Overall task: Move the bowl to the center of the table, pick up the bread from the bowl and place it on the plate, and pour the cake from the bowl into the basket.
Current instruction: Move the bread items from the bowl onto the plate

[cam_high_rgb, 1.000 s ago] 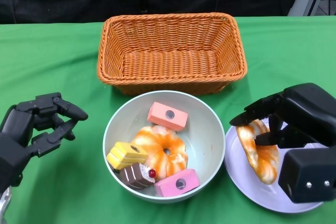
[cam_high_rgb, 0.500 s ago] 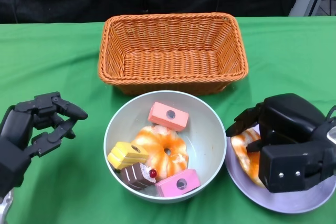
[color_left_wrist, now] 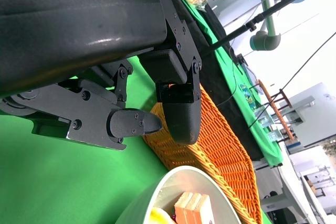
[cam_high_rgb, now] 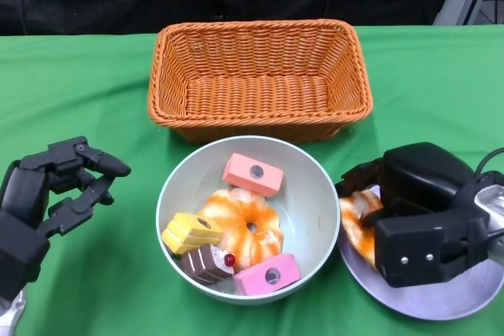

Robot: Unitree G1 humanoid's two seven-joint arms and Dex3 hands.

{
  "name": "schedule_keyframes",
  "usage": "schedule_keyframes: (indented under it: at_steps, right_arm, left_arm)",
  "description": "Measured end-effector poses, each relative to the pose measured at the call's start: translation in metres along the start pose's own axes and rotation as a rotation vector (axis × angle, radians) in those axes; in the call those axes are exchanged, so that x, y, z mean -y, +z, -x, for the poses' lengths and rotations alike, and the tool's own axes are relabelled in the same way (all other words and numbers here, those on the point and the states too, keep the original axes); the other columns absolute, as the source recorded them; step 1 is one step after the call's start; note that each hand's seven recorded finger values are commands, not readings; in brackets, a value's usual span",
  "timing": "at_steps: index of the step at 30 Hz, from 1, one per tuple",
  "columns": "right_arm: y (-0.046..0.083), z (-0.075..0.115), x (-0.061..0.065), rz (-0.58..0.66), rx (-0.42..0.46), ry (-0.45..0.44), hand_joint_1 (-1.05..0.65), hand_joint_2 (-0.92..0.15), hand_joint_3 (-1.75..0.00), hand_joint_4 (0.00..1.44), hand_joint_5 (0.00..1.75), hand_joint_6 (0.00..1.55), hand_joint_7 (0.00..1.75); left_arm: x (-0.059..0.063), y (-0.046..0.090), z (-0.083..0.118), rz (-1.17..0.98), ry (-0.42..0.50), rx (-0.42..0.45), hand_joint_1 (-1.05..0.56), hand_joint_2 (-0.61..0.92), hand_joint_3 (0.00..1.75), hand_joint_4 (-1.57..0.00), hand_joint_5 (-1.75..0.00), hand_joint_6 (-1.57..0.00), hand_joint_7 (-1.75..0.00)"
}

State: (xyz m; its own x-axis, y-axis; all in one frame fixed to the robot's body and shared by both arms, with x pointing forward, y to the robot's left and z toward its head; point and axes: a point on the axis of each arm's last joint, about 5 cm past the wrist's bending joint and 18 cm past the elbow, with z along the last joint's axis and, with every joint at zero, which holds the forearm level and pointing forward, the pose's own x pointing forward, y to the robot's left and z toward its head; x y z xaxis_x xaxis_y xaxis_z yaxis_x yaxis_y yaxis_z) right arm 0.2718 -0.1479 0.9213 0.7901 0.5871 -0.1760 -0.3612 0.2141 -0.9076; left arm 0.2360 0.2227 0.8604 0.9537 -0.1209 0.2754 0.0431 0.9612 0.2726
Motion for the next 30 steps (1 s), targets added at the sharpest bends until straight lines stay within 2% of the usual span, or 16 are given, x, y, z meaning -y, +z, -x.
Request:
schedule_keyframes:
  at_steps: [2,3,5,6,7,11,18,25,30]
  right_arm:
    - [0.002,0.002,0.002,0.007,-0.022,0.023,-0.17,-0.87,0.00,0.41,1.05,0.38,0.01]
    - [0.004,0.004,0.004,0.015,-0.037,0.037,-0.19,-0.87,0.00,0.30,0.79,0.29,0.00]
    - [0.009,0.007,0.008,0.038,-0.072,0.069,-0.21,-0.85,0.00,0.29,0.39,0.21,0.00]
    - [0.011,0.008,0.010,0.044,-0.086,0.078,-0.22,-0.84,0.00,0.28,0.26,0.19,0.00]
    - [0.014,0.010,0.011,0.049,-0.097,0.086,-0.23,-0.83,0.00,0.28,0.21,0.18,0.00]
    - [0.023,0.013,0.013,0.077,-0.129,0.154,-0.30,-0.83,0.00,0.26,0.14,0.17,0.01]
    - [0.029,0.018,0.023,0.122,-0.152,0.237,-0.39,-0.84,0.00,0.32,0.12,0.25,0.02]
    - [0.035,0.020,0.029,0.129,-0.147,0.248,-0.40,-0.84,0.00,0.35,0.10,0.25,0.01]
    - [0.040,0.025,0.036,0.139,-0.130,0.212,-0.41,-0.85,0.00,0.39,0.10,0.27,0.01]
  left_arm:
    - [0.000,-0.001,0.000,0.001,0.000,-0.003,-0.06,0.92,0.36,-0.82,-1.33,-0.89,-0.90]
    - [0.000,-0.001,0.001,0.001,0.000,-0.006,-0.06,0.92,0.36,-0.82,-1.33,-0.89,-0.90]
    - [0.000,-0.002,0.001,0.002,0.000,-0.010,-0.06,0.92,0.36,-0.83,-1.32,-0.90,-0.90]
    - [0.000,-0.002,0.001,0.002,0.000,-0.009,-0.06,0.92,0.36,-0.83,-1.32,-0.90,-0.90]
    - [0.000,-0.002,0.002,0.002,0.000,-0.008,-0.05,0.92,0.36,-0.83,-1.32,-0.90,-0.90]
    - [0.000,-0.003,0.002,0.007,0.004,-0.014,-0.04,0.92,0.37,-0.83,-1.31,-0.90,-0.89]
    - [0.000,-0.003,0.002,0.015,0.015,-0.013,-0.05,0.92,0.38,-0.81,-1.32,-0.88,-0.90]
    - [0.000,-0.003,0.002,0.013,0.012,-0.015,-0.06,0.92,0.37,-0.81,-1.33,-0.88,-0.91]
    - [0.000,-0.003,0.002,0.013,0.012,-0.016,-0.06,0.92,0.38,-0.82,-1.33,-0.89,-0.91]
